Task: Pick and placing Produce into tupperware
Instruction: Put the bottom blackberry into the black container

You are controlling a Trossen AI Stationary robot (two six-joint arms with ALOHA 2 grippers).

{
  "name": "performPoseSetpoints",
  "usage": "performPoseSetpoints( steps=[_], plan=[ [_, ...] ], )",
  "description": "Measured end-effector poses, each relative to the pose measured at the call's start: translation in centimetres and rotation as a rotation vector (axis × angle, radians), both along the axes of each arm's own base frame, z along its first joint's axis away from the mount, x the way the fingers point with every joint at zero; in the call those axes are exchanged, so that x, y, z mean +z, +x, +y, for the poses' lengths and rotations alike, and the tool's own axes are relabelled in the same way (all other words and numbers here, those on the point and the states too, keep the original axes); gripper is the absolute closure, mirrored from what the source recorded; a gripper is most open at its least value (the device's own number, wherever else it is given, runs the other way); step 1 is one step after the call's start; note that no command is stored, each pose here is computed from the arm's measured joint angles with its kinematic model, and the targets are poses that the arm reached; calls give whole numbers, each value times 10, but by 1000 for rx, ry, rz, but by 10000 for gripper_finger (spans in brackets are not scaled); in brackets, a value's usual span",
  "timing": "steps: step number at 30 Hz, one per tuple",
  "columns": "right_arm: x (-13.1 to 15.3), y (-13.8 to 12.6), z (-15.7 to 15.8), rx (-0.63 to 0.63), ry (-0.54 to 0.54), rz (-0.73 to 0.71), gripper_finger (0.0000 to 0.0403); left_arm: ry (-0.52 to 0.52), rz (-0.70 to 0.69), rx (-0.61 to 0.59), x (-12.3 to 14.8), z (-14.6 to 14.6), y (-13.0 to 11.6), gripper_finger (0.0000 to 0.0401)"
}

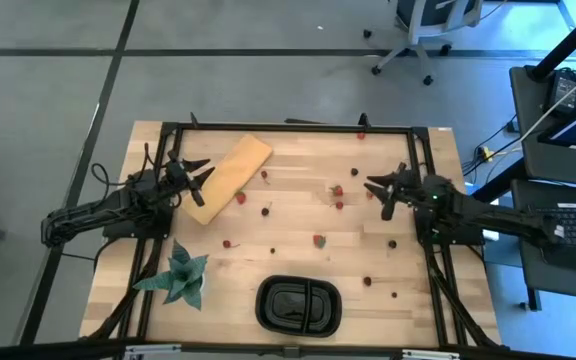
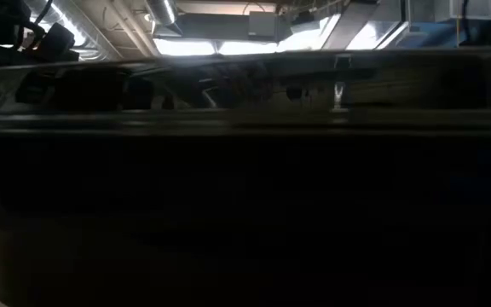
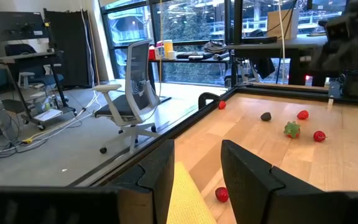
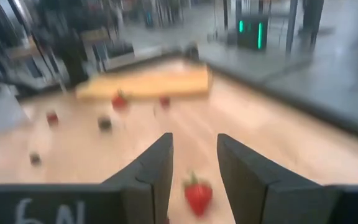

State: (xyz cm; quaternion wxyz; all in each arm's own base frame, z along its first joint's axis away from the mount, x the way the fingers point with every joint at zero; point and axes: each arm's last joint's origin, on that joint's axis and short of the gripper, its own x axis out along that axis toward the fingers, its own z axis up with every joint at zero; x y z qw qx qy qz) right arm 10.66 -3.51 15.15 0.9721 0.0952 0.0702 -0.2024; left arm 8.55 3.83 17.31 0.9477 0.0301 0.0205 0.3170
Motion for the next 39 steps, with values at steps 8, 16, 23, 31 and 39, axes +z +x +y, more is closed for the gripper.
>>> performPoseSetpoints(
  steps=[8, 16, 23, 31, 39],
  plan=[
    [-13, 5, -1, 0, 38, 131, 276, 0, 0, 0, 0, 0, 0, 276],
    [-13, 5, -2, 0, 40, 136, 276, 0, 0, 0, 0, 0, 0, 276],
    [-13, 5, -2, 0, 39, 132, 276, 0, 0, 0, 0, 0, 0, 276],
    [-13, 5, -2, 0, 39, 133, 276, 0, 0, 0, 0, 0, 0, 276],
    [-12, 5, -1, 0, 37, 126, 276, 0, 0, 0, 0, 0, 0, 276]
  ],
)
